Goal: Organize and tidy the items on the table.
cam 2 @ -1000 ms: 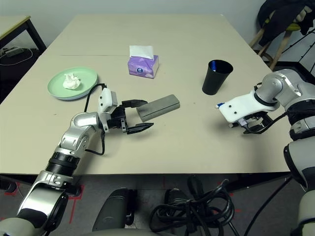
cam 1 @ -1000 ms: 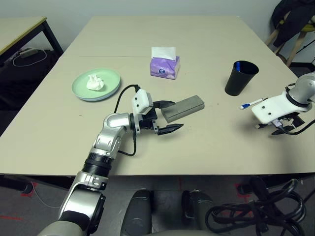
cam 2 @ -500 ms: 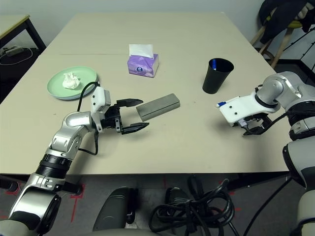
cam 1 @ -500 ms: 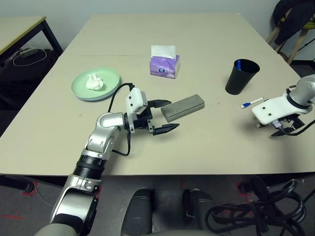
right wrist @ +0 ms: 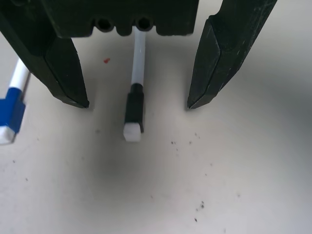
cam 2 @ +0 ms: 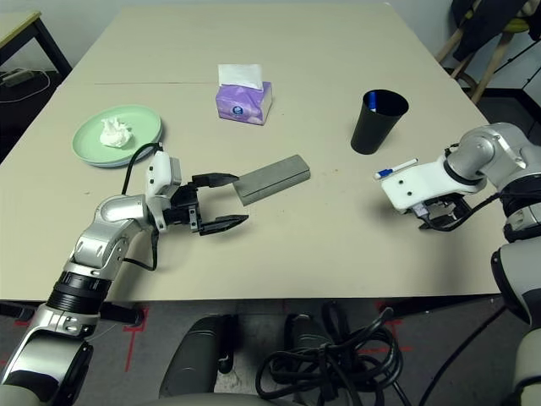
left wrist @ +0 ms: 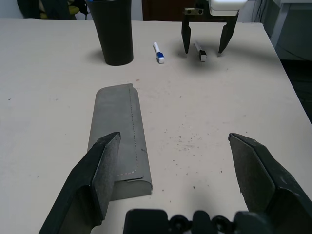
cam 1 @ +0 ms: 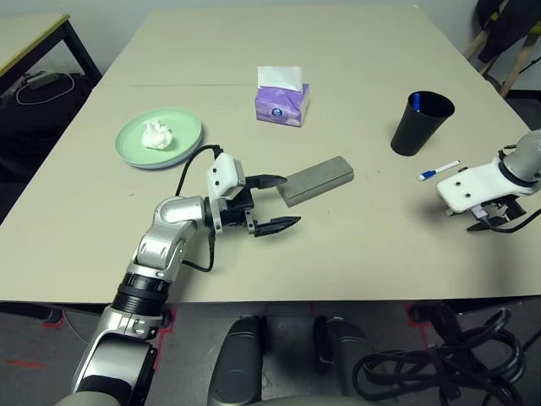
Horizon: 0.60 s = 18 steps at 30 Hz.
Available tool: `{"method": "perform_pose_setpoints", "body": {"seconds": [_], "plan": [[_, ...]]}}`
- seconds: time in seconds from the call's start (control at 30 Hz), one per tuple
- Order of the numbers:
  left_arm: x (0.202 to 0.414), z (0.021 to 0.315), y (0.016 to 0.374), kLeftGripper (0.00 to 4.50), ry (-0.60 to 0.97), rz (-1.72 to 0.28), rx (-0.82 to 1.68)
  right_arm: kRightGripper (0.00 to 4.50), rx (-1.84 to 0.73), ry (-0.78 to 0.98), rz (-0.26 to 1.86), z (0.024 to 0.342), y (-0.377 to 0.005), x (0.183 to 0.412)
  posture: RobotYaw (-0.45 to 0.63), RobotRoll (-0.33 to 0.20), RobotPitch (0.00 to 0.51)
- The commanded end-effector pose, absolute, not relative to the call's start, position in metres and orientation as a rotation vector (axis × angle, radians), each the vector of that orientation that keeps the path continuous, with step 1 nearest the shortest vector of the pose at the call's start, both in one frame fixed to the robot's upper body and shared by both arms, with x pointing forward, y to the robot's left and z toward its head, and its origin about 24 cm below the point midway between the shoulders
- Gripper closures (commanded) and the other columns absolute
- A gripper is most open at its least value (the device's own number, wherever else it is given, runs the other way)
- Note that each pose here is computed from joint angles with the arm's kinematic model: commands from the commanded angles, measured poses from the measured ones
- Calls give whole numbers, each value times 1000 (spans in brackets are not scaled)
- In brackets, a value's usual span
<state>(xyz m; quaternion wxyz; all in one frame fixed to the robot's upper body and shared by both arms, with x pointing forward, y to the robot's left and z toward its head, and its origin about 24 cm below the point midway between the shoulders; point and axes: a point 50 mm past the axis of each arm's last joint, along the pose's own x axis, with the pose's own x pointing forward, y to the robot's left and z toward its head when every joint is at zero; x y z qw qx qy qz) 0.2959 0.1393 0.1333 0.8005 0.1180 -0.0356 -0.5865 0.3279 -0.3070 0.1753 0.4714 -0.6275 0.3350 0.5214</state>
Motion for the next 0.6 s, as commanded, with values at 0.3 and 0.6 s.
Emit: {"method": "perform_pose_setpoints", "body": {"seconds": [0.3, 0.6], "plan": [[294, 137, 137, 0, -104, -1272, 253, 2441, -1488, 830, 1312, 156, -310, 322, 120, 0, 184], [294, 137, 137, 0, -103, -1267, 255, 4169, -1491, 806, 1331, 152, -305, 324, 129, 0, 171]]}}
